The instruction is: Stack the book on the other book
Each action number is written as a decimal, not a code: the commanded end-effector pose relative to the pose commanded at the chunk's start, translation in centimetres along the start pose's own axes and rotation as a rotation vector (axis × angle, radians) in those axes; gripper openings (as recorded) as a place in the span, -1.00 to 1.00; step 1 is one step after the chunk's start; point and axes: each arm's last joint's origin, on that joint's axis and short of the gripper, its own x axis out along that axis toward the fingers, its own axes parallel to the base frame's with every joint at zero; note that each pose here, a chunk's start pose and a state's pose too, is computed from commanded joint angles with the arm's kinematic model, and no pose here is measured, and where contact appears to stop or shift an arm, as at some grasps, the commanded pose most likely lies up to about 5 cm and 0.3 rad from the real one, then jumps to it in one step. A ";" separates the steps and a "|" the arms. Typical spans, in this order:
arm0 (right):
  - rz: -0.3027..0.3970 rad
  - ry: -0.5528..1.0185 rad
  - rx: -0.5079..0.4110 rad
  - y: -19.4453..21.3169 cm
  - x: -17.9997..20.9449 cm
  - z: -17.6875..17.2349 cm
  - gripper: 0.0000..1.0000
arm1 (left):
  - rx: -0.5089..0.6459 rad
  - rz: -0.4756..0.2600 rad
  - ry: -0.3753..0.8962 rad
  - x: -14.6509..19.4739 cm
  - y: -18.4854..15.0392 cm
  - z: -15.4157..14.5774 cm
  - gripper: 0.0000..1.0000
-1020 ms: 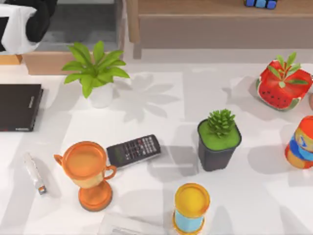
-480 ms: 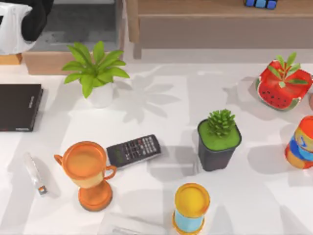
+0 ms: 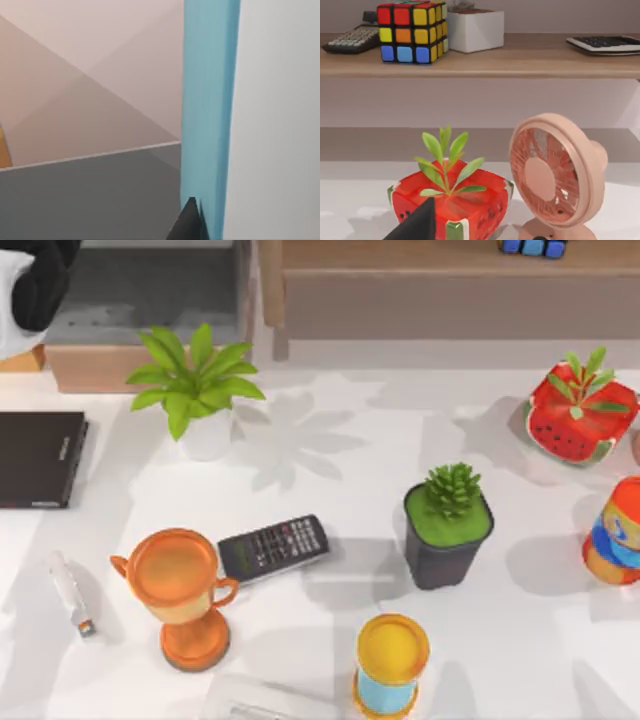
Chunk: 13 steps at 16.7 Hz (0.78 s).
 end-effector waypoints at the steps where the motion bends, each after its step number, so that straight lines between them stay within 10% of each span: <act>1: 0.000 0.000 0.000 0.0 0.0 0.0 1.00 | 0.060 -0.024 -0.034 -0.9 0.4 0.8 -1.00; 7: 0.000 0.000 0.000 0.0 0.0 0.0 1.00 | 0.599 -0.051 -0.165 -7.9 5.1 2.5 -1.00; 13: 0.000 0.000 0.000 0.0 0.0 0.0 1.00 | 1.139 -0.103 0.066 -14.5 9.9 -4.7 -1.00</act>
